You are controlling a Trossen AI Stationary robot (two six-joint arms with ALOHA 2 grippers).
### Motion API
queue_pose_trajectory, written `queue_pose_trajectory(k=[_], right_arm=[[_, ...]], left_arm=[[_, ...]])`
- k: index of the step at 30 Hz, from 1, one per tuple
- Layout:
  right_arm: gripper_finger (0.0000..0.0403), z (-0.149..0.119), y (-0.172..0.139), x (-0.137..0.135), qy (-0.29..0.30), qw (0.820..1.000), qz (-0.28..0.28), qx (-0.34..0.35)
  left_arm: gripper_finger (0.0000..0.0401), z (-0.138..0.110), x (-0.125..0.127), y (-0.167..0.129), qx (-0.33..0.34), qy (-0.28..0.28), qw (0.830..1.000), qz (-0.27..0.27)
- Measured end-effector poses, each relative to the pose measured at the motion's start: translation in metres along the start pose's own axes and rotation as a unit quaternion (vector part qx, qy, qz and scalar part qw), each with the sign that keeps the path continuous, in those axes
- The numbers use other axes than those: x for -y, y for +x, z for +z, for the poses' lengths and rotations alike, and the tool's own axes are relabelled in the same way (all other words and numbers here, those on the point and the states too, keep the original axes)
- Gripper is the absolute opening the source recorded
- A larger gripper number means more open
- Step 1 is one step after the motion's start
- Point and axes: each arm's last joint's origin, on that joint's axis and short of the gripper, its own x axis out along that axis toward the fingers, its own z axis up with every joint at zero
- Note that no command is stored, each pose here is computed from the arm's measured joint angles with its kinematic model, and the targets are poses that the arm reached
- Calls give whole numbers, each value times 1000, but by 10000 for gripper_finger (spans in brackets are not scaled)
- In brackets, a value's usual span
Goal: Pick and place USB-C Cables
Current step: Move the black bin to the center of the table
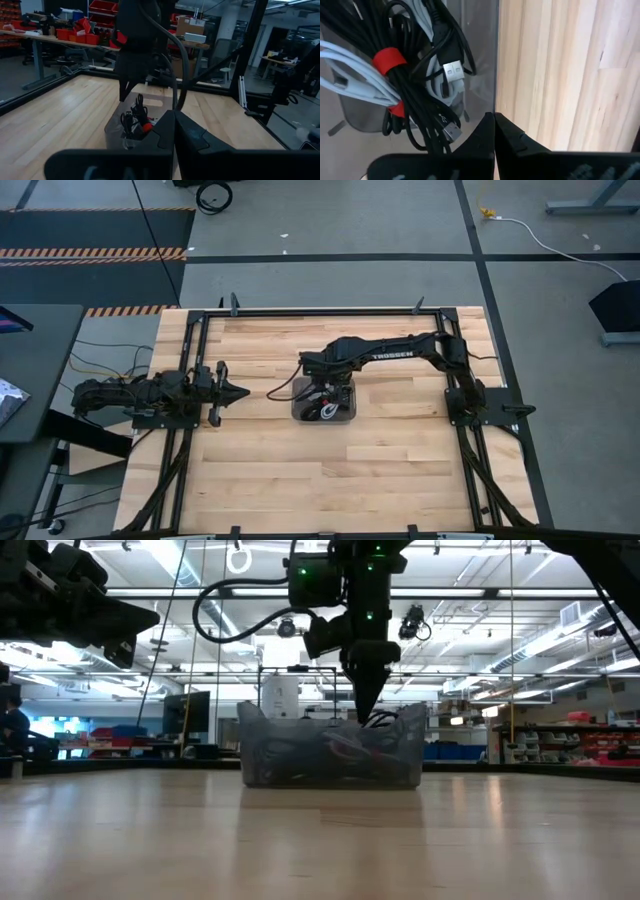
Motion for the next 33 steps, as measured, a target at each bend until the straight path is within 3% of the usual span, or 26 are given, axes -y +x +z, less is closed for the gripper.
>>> queue_pose_trajectory(k=[33], right_arm=[[3, -2, 1, 9, 25, 1000, 5, -3]], left_arm=[[9, 0, 0, 0, 0, 0, 1000, 0]])
